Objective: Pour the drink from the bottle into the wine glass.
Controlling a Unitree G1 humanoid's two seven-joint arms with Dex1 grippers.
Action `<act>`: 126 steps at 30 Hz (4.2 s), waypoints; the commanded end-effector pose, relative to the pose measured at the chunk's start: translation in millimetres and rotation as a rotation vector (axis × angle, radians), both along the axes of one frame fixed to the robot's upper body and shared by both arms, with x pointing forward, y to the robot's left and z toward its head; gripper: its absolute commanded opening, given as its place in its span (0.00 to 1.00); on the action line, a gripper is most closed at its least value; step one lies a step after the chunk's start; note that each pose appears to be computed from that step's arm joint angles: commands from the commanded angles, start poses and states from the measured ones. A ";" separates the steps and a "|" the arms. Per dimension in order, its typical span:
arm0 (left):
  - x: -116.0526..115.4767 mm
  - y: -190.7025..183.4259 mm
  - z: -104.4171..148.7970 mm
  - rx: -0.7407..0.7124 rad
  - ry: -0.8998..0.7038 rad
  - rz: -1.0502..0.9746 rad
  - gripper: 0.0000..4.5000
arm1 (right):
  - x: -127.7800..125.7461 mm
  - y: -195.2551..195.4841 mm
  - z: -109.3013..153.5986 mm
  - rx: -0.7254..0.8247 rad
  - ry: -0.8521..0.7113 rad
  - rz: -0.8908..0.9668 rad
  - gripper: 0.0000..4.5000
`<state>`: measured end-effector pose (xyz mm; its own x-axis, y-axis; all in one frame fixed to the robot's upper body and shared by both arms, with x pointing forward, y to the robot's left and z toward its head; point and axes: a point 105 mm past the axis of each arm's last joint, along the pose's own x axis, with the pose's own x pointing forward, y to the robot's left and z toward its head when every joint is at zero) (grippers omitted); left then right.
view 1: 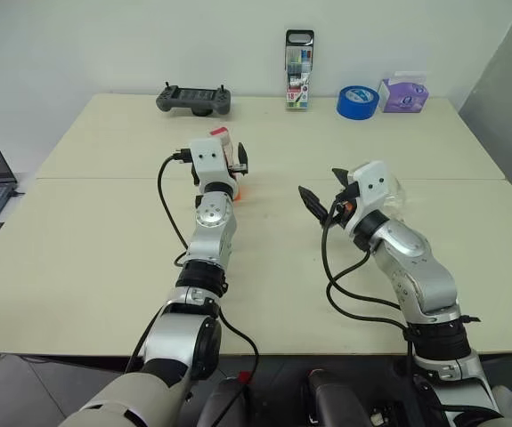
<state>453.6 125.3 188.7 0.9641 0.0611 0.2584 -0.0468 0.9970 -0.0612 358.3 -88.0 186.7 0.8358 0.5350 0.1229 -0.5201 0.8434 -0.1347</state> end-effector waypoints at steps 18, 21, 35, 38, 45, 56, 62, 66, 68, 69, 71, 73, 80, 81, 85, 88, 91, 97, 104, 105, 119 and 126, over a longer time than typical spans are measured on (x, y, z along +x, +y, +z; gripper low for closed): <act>5.1 14.3 33.5 0.075 -0.127 -0.006 0.41 | -10.7 -10.3 22.9 0.018 -0.069 -0.033 1.00; 3.5 22.2 48.5 0.100 -0.172 -0.110 0.41 | -15.5 -15.7 39.8 0.012 -0.095 -0.053 1.00; -110.6 -52.2 -4.3 0.326 -0.079 -0.984 0.41 | -44.2 20.1 82.0 0.034 0.080 0.163 1.00; -114.1 -58.9 -5.9 0.282 -0.078 -0.966 0.41 | -49.7 27.6 74.0 0.038 0.124 0.200 1.00; -118.9 -71.7 -3.5 0.238 -0.085 -0.977 0.41 | -56.4 43.1 56.6 0.009 0.180 0.235 1.00; -120.6 -70.7 -1.2 0.237 -0.089 -0.995 0.41 | -47.3 36.5 59.0 0.026 0.160 0.153 0.79; -120.0 -71.3 -0.2 0.238 -0.094 -0.997 0.41 | -44.7 34.4 54.7 -0.002 0.176 0.128 0.33; -120.8 -71.8 0.2 0.237 -0.097 -0.999 0.41 | -46.2 35.7 57.1 -0.008 0.166 0.142 0.04; -120.5 -70.7 -0.4 0.237 -0.097 -0.996 0.41 | -49.0 34.4 68.5 0.017 0.127 0.156 0.00; -120.3 -69.9 -0.9 0.238 -0.096 -0.994 0.41 | -50.4 33.1 75.6 0.039 0.107 0.161 0.00; -120.1 -68.9 -1.7 0.241 -0.095 -0.991 0.41 | -53.2 32.8 84.4 0.064 0.085 0.171 0.09; -119.8 -68.6 -1.2 0.242 -0.097 -0.988 0.41 | -54.6 35.4 85.7 0.060 0.086 0.182 0.21; -122.5 -69.5 -0.7 0.239 -0.101 -0.990 0.41 | -51.4 42.7 65.2 0.003 0.172 0.174 0.68; -122.5 -69.4 -0.7 0.238 -0.102 -0.989 0.41 | -51.2 43.2 64.0 0.001 0.176 0.174 0.68; -122.1 -68.8 0.8 0.236 -0.105 -0.985 0.41 | -52.6 47.6 60.0 -0.014 0.189 0.187 0.68; -122.1 -68.8 0.4 0.235 -0.104 -0.982 0.41 | -52.6 50.0 56.7 -0.034 0.196 0.193 0.68; -123.3 -70.0 0.4 0.233 -0.106 -0.983 0.41 | -53.0 51.0 51.3 -0.059 0.209 0.195 0.68; -123.7 -69.9 1.5 0.233 -0.109 -0.981 0.41 | -47.8 50.6 50.8 -0.057 0.204 0.170 0.68; -122.8 -71.9 2.8 0.232 -0.110 -0.977 0.41 | -39.7 44.0 56.4 -0.031 0.181 0.114 0.59; -123.0 -72.5 2.9 0.231 -0.109 -0.979 0.41 | -39.5 43.3 56.6 -0.031 0.179 0.110 0.54; -124.2 -73.3 2.9 0.228 -0.098 -0.992 0.40 | -59.2 53.8 69.8 -0.032 0.118 0.398 0.43; -129.9 -85.6 0.8 0.211 -0.089 -1.053 0.40 | -81.0 54.3 63.9 -0.120 0.205 0.950 0.43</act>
<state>324.3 42.1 179.8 0.4927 -0.8451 0.2075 0.8382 0.5249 0.1478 314.5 -63.4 236.5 0.3928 0.9102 -0.1317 -0.9189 0.3942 -0.0162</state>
